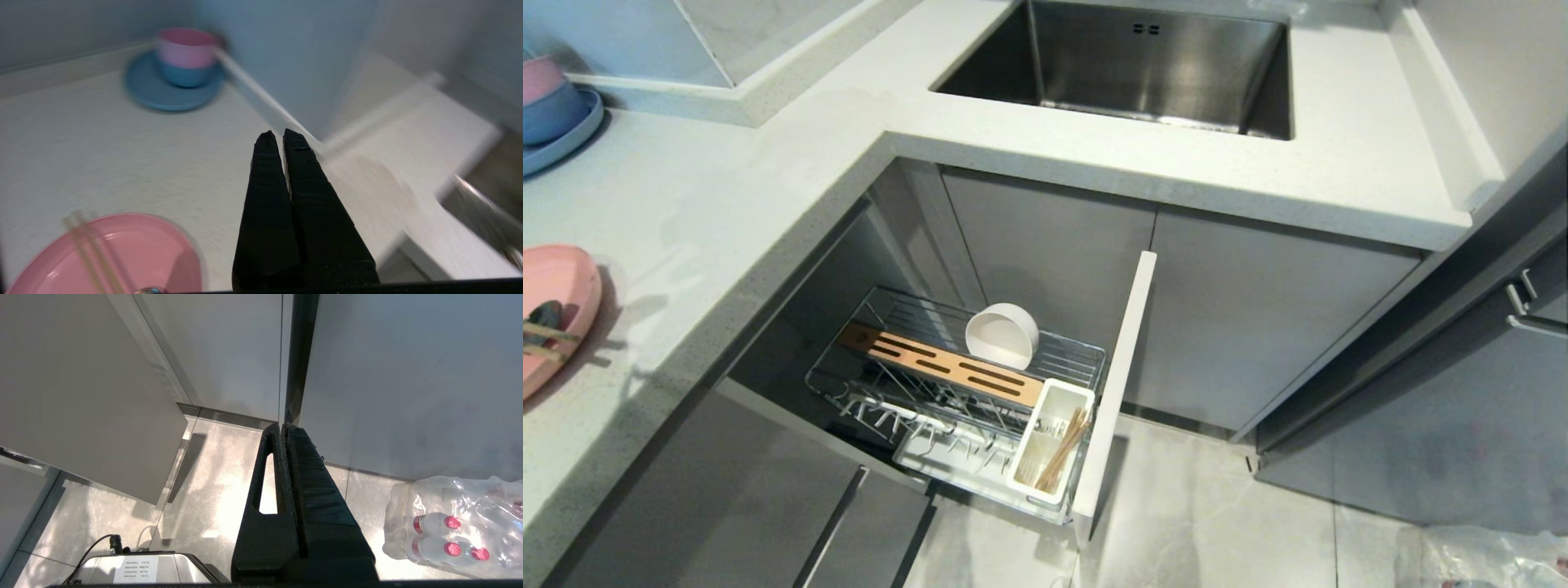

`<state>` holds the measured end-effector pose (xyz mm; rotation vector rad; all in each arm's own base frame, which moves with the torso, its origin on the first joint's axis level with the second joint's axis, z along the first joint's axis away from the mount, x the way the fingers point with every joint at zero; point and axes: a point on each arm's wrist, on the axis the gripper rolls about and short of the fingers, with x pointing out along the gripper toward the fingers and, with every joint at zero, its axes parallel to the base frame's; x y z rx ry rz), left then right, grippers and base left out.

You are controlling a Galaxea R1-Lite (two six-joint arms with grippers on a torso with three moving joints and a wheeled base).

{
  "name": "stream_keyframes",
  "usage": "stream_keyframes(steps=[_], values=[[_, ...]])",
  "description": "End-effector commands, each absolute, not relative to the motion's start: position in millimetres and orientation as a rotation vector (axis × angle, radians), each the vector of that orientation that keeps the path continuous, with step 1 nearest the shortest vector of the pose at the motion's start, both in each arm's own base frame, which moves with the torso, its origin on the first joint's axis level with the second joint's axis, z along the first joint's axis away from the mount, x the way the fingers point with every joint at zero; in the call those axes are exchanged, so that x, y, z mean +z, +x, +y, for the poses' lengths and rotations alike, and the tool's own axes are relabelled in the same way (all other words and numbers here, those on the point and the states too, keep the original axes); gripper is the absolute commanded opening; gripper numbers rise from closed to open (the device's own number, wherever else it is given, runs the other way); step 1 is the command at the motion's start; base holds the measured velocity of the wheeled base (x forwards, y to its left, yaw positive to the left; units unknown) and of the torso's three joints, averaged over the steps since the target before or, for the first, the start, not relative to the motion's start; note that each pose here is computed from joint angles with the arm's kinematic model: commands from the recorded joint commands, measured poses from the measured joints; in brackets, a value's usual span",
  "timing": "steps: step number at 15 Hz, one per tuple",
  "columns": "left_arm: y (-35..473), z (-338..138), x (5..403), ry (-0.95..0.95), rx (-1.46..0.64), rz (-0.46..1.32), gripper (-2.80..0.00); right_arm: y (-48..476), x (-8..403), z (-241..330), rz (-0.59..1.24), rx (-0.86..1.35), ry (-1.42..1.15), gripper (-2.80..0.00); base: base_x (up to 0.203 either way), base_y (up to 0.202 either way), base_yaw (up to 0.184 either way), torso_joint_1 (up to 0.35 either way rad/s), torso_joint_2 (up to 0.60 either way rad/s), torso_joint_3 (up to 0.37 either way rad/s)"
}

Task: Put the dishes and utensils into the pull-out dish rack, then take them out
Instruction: Pick up the chopsticks and place it in the cupboard

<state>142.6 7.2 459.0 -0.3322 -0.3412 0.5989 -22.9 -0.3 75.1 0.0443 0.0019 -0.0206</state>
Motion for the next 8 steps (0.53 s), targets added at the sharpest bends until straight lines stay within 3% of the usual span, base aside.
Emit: stream_keyframes(steps=[1, 5, 8], values=[[166.0, 20.4, 456.5, -0.391, 0.733, -0.358, -2.8, -22.7, 74.7, -0.3, 0.004, -0.02, 0.044, -2.8, 0.0, 0.0, 0.0, 0.0, 0.0, 0.0], [203.4, 63.3, 435.5, -0.447, 0.951, -0.345, -2.8, -22.7, 74.7, -0.3, 0.004, -0.02, 0.044, -2.8, 0.0, 0.0, 0.0, 0.0, 0.0, 0.0], [213.1, 88.9, 399.6, -0.461, 1.067, -0.119, -2.8, -22.7, 74.7, -0.3, 0.004, -0.02, 0.044, -2.8, 0.0, 0.0, 0.0, 0.0, 0.0, 0.0]])
